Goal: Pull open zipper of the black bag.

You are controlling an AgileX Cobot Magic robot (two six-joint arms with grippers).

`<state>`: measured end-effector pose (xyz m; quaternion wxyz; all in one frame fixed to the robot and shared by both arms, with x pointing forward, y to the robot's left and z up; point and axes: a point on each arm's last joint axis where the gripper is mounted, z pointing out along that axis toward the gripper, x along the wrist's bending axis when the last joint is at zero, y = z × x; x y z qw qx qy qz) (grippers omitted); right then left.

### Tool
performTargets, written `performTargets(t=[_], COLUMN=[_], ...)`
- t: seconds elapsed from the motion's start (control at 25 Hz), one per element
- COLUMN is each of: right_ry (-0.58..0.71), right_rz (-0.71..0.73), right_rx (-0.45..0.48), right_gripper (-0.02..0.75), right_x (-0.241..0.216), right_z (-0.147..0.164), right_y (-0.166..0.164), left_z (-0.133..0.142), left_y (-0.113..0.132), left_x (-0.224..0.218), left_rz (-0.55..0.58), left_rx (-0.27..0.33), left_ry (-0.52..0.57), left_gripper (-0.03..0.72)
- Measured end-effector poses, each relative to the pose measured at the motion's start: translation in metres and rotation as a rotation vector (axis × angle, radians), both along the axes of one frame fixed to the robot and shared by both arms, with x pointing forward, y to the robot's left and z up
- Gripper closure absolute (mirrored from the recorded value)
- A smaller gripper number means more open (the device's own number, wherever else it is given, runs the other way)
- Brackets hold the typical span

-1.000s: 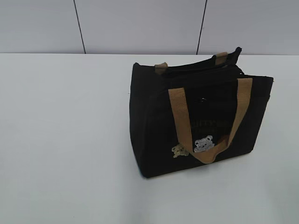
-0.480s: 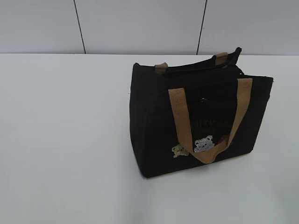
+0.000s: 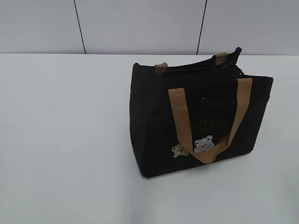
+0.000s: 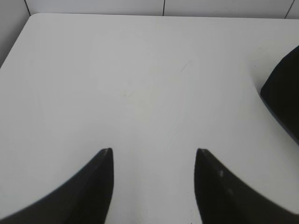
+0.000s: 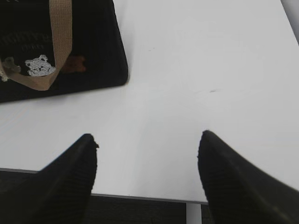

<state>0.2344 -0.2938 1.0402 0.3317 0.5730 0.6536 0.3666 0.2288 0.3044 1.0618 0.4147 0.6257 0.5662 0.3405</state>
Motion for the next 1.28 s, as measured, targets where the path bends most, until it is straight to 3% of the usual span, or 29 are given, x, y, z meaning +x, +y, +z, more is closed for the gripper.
performTargets(t=[1.28], right_ry=[-0.007], right_rz=[-0.027], right_rx=[-0.065], right_gripper=[0.223], right_x=[0.0005], right_z=[0.0001], right_y=[0.0], left_z=[-0.0003], left_y=[0.0], left_x=[0.0001], left_rz=[0.0], left_rx=[0.0], left_ry=[0.001], left_gripper=[0.272])
